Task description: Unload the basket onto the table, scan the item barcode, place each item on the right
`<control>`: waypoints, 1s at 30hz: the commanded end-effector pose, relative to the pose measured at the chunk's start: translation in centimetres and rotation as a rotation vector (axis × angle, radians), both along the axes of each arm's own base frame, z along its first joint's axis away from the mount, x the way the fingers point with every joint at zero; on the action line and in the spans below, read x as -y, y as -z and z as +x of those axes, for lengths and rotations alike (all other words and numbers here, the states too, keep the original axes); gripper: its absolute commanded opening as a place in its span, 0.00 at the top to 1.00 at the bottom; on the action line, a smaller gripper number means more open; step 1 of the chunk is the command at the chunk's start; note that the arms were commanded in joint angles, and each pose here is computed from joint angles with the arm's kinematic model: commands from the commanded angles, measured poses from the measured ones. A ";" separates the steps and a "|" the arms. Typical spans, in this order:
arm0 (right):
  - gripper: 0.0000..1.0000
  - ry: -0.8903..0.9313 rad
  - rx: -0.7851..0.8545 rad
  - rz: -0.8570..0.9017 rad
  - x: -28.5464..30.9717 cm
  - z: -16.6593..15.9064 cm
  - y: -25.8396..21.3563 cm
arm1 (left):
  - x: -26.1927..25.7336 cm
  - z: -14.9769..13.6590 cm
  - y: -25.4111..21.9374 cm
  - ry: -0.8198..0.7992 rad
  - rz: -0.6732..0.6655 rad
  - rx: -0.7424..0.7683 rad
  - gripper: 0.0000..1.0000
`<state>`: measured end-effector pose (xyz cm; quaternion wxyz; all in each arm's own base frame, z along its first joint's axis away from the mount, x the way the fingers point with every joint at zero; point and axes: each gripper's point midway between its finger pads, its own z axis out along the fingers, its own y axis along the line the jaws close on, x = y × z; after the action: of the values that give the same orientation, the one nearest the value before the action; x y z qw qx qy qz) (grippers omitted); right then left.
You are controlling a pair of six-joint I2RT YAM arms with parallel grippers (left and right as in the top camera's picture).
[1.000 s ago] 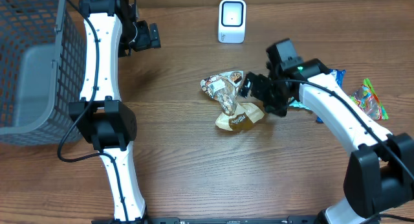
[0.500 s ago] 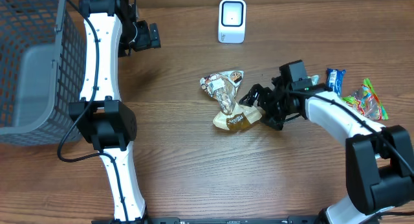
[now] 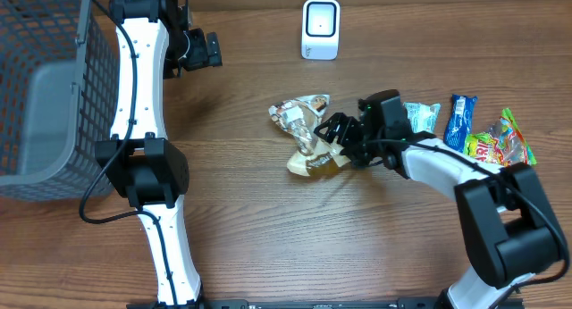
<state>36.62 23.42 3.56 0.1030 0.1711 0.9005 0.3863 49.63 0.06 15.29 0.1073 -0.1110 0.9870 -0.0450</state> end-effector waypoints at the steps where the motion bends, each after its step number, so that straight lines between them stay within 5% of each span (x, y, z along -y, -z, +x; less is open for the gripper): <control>1: 0.26 -0.005 -0.023 -0.051 -0.7 -0.9 2.1 | 0.5 -0.1 0.3 0.028 -0.002 -0.007 0.00; 13: 0.85 -0.099 0.094 -0.044 -1.5 0.1 0.8 | 0.5 -0.1 0.3 0.028 -0.002 -0.007 0.00; 23: 0.92 -0.185 0.261 -0.107 -1.3 0.8 -4.0 | 0.5 -0.1 0.3 0.028 -0.002 -0.007 0.00; 30: 0.96 -0.302 0.441 0.001 -2.4 -0.1 -10.9 | 0.5 -0.1 0.3 0.028 -0.002 -0.007 0.00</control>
<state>36.21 24.91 8.79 0.1907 0.0121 0.9049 0.3804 49.64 0.06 15.29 0.1075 -0.1110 0.9870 -0.0450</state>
